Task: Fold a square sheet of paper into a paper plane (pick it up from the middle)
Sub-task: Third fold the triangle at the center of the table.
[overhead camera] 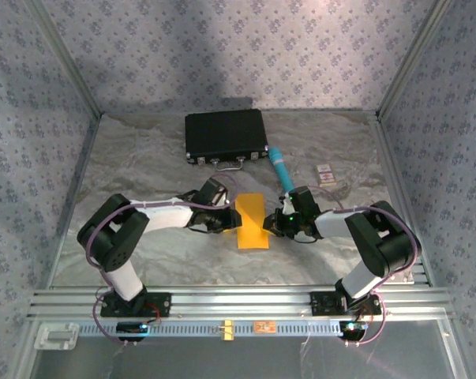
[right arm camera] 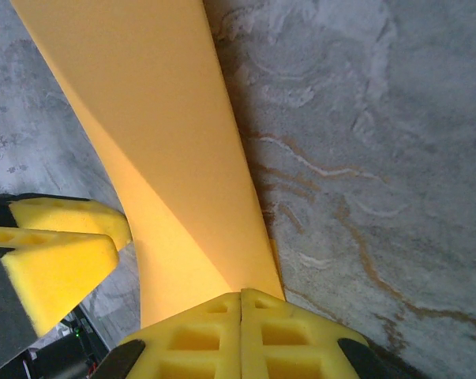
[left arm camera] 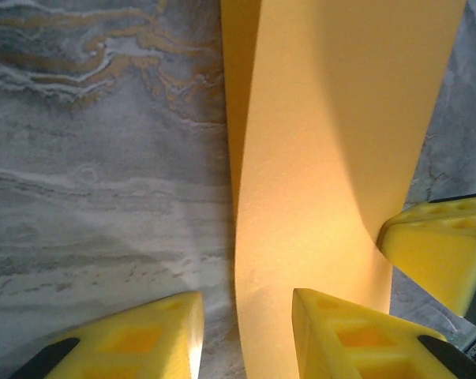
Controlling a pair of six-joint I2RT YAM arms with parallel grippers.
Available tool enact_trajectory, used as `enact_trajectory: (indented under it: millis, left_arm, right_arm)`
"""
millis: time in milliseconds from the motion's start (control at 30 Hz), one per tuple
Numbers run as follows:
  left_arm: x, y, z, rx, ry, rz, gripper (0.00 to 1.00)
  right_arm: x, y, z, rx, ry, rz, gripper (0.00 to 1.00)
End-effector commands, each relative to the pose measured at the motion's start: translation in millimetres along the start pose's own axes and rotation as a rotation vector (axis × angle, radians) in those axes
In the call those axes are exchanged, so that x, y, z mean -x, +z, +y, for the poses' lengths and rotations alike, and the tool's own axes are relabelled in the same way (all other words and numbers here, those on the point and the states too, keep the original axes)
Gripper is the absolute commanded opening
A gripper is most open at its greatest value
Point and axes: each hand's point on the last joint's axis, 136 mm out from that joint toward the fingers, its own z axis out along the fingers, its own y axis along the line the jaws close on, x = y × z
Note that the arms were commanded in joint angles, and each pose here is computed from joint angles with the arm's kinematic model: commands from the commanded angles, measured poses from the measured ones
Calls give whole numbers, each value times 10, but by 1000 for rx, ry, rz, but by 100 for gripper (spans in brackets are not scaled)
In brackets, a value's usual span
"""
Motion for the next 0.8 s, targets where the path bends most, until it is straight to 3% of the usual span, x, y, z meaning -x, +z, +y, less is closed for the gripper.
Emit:
enact_trajectory:
  millis: [0, 200, 767]
  left_arm:
    - [-34, 64, -108, -18, 12, 30, 34]
    - [-33, 78, -120, -21, 10, 28, 29]
    - [25, 60, -137, -32, -9, -2, 28]
  right_arm:
    - [-150, 23, -423, -150, 75, 5, 7]
    - [-147, 19, -428, -150, 75, 2, 7]
    - [-144, 14, -429, -148, 71, -1, 7]
